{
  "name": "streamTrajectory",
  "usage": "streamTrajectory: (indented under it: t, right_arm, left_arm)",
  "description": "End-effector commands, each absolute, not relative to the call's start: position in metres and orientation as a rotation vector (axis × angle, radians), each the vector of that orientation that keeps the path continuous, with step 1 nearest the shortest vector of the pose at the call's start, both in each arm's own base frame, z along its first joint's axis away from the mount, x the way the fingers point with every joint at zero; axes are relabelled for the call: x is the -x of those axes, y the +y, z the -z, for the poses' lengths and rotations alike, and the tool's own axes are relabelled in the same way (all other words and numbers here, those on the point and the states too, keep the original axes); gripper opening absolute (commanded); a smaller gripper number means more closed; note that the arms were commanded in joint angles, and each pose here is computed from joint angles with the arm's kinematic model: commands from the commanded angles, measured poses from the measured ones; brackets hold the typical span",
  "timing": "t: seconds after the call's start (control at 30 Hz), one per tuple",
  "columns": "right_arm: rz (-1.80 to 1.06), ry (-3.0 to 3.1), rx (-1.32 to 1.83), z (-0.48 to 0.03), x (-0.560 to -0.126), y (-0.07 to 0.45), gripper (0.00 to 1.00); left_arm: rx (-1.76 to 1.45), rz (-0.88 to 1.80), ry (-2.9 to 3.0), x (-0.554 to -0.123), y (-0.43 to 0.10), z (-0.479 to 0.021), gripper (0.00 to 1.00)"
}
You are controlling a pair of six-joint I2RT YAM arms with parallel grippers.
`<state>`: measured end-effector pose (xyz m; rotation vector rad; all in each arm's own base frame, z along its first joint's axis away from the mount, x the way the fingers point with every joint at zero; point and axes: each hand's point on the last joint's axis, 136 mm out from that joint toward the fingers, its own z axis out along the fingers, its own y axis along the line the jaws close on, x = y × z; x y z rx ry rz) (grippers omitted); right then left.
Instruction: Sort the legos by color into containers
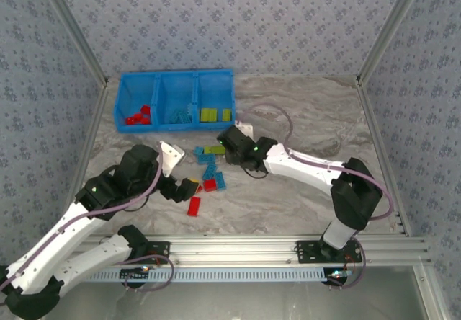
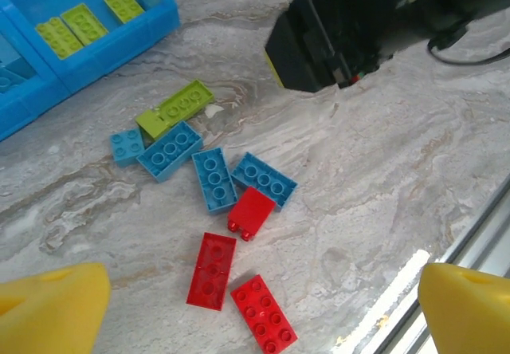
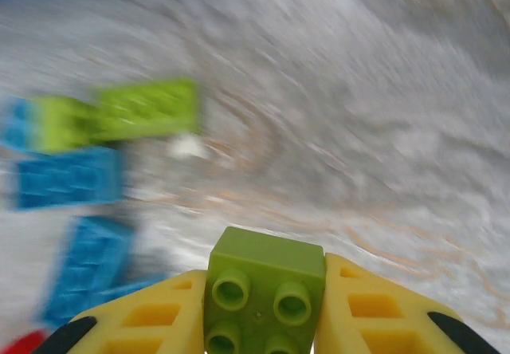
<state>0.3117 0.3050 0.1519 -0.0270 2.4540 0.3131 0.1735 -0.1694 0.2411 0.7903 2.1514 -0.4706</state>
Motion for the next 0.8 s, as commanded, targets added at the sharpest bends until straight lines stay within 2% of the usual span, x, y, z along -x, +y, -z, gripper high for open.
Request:
streamTrajectory:
  t: [0.0,0.1,0.27,0.47,0.6,0.77]
  right_arm:
    - [-0.271,2.28,0.193,-0.198,-0.349,0.328,0.26]
    - [-0.249,2.223,0.238,-0.21,-0.386,0.347,0.26]
    - [-0.167,2.213,0.234,-0.199,-0.453,0.361,0.27]
    - [-0.026,2.199,0.278,-0.184,-0.51,0.376,0.39]
    - [-0.045,2.197,0.303,-0.195,-0.518,0.381,0.59]
    - [-0.069,2.177,0.304,-0.228,-0.505,0.373,0.6]
  left_arm:
    - [-0.738,0.397,2.152,-0.181,-0.156,-0.239,0.99]
    - [-0.714,0.372,2.15,-0.184,-0.151,-0.239,0.99]
    - [-0.699,0.341,2.153,-0.188,-0.146,-0.238,0.99]
    - [-0.661,0.328,2.156,-0.192,-0.14,-0.238,0.99]
    - [-0.654,0.332,2.16,-0.194,-0.14,-0.237,0.99]
    - [-0.64,0.33,2.164,-0.195,-0.138,-0.237,0.99]
